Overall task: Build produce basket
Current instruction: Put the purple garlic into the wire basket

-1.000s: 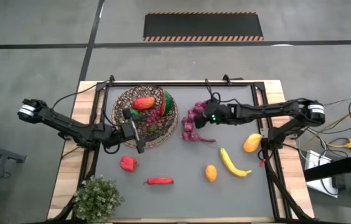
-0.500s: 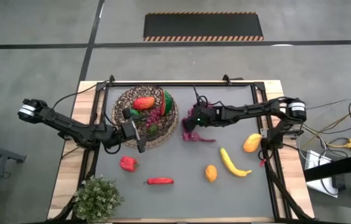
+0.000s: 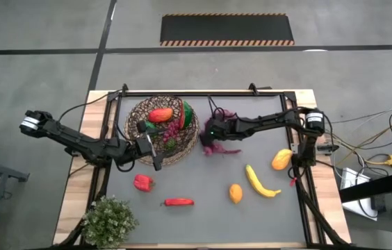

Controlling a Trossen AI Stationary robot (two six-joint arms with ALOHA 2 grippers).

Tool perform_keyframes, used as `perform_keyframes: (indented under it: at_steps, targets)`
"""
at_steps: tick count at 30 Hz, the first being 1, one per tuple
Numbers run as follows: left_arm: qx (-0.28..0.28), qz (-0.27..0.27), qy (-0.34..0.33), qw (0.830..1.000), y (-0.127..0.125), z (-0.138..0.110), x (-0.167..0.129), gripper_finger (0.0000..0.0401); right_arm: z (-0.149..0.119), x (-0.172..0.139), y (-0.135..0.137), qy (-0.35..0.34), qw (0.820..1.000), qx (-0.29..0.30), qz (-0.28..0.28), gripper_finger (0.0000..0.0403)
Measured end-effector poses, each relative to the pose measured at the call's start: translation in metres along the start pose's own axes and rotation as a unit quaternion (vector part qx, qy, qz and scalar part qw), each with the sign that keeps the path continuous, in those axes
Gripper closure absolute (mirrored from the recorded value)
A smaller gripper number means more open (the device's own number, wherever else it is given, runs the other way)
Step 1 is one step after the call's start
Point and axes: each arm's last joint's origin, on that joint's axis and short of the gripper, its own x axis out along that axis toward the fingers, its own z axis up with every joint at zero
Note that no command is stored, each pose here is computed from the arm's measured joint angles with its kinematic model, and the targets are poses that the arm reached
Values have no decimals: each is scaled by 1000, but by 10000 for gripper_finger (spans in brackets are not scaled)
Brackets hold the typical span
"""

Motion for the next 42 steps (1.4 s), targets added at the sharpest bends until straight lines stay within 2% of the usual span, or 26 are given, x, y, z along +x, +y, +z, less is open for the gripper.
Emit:
perform_keyframes:
  at_steps: [4, 11, 14, 18, 22, 26, 31, 36, 42]
  targets:
    - [1, 0, 1, 1000, 0, 0, 0, 88, 1, 2, -1, -2, 1000, -10, -3, 155]
    - [1, 1, 2, 1000, 0, 0, 0, 88, 4, -6, -2, -5, 1000, -29, 2, 254]
    - [1, 1, 2, 1000, 0, 0, 0, 88, 4, -9, -3, -6, 999, -37, 4, 284]
    - [2, 1, 3, 1000, 0, -1, 0, 88, 6, -15, -4, -5, 998, -62, 6, 288]
    - [5, -1, 6, 1000, 0, -1, 0, 88, 11, -33, -7, -10, 997, -76, 9, 275]
    - [4, 0, 5, 1000, 0, -1, 0, 88, 21, -62, -10, -36, 995, -95, 25, 272]
    - [3, 0, 4, 1000, 1, 0, -1, 88, 35, -108, -16, -105, 986, -116, 53, 275]
    - [1, 11, -24, 1000, 5, 7, -3, 88, 46, -148, -21, -186, 970, -142, 72, 276]
    - [0, 32, -70, 997, 16, 21, -9, 88, 60, -176, -13, -286, 934, -170, 128, 276]
